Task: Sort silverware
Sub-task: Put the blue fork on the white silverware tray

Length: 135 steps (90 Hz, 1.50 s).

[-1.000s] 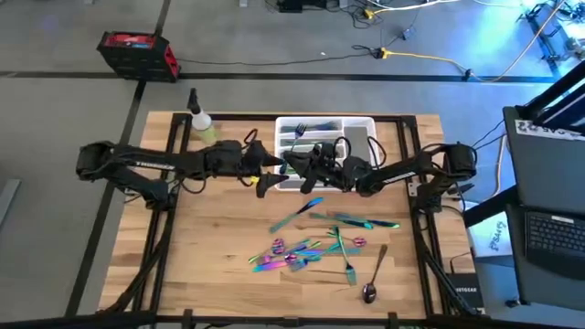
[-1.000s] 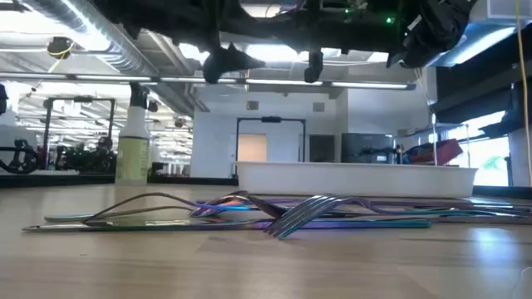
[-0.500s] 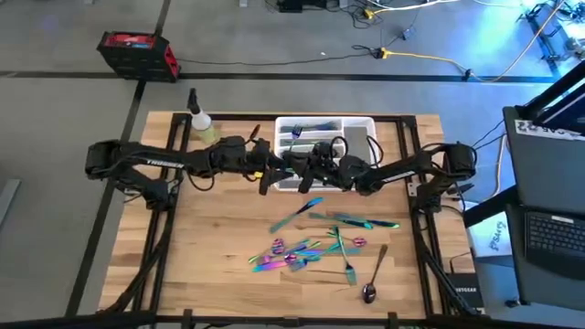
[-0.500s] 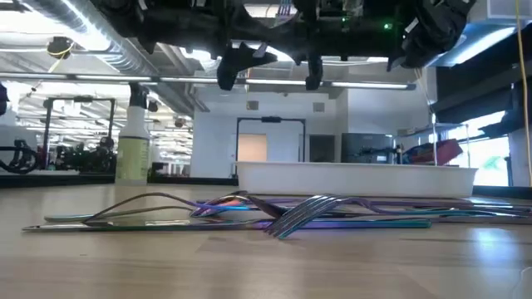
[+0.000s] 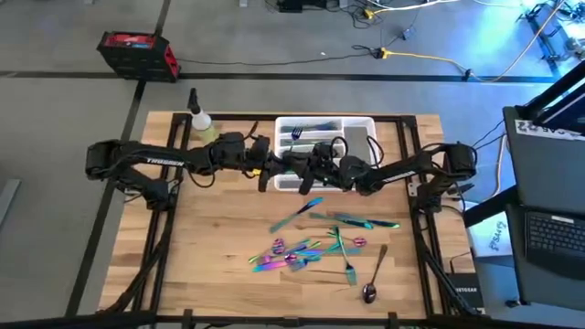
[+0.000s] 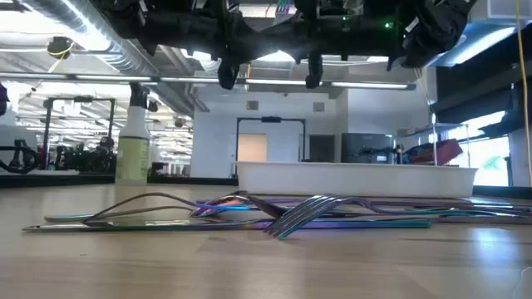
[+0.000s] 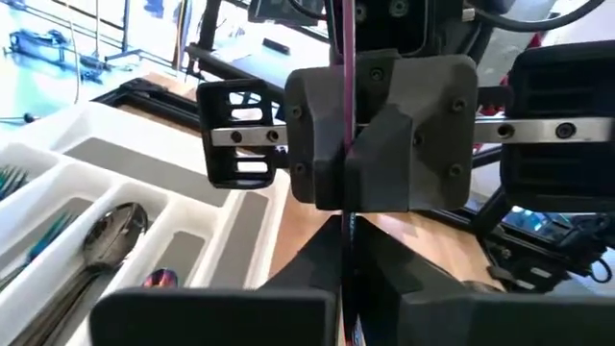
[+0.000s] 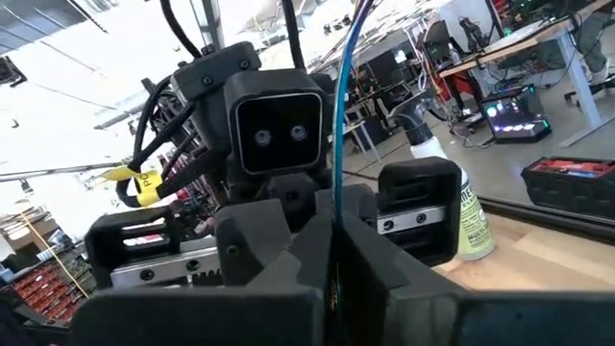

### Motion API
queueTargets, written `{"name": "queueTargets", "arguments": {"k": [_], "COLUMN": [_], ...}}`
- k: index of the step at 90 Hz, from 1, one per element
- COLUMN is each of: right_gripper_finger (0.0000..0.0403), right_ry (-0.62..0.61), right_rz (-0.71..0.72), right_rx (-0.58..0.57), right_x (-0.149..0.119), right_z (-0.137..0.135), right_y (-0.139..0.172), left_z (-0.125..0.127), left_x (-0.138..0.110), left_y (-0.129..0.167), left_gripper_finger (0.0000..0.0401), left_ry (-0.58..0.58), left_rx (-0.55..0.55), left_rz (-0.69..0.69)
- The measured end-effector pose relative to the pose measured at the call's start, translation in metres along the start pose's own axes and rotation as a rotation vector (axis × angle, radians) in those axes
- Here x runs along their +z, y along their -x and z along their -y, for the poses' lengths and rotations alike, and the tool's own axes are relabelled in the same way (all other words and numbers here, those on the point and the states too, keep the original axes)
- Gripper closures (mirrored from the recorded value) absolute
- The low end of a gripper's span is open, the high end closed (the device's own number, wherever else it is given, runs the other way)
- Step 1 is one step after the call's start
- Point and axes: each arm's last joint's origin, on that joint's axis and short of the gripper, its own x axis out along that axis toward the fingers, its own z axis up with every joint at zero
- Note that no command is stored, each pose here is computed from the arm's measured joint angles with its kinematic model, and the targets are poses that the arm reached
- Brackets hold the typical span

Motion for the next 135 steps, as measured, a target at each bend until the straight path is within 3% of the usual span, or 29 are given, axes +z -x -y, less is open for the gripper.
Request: {"name": "queueTargets", "arguments": {"k": [23,49,70,85,101,112,135], "right_gripper_finger": [0.0385,0.0252,0.0172,0.0162,0.0162,0.0162,0.0162], "right_ry": [0.047,0.137,0.294,0.386,0.399,0.374,0.402], "right_rz": [-0.072,-0.207,-0.352,-0.386,-0.410,-0.432,-0.434], "right_rx": [-0.022,-0.142,-0.338,-0.422,-0.407,-0.369,-0.377], "right_x": [0.016,0.043,0.072,0.095,0.113,0.120,0.133], "right_z": [0.002,0.016,0.041,0.057,0.080,0.099,0.123], "right_y": [0.004,0.018,0.043,0.059,0.066,0.068,0.075], "left_z": [0.000,-0.019,-0.059,-0.094,-0.129,-0.143,-0.157], "left_x": [0.006,0.022,0.048,0.068,0.081,0.081,0.078], "left_y": [0.007,0.022,0.038,0.042,0.034,0.033,0.036], "left_gripper_finger": [0.0401,0.0401,0.0401,0.0401,0.0401,0.0401,0.0401], "left_ry": [-0.009,-0.023,-0.042,-0.056,-0.014,0.006,-0.124], "left_rx": [0.014,0.062,0.147,0.207,0.217,0.239,0.411], "left_rz": [0.008,0.026,0.046,0.043,0.026,0.021,0.006]}}
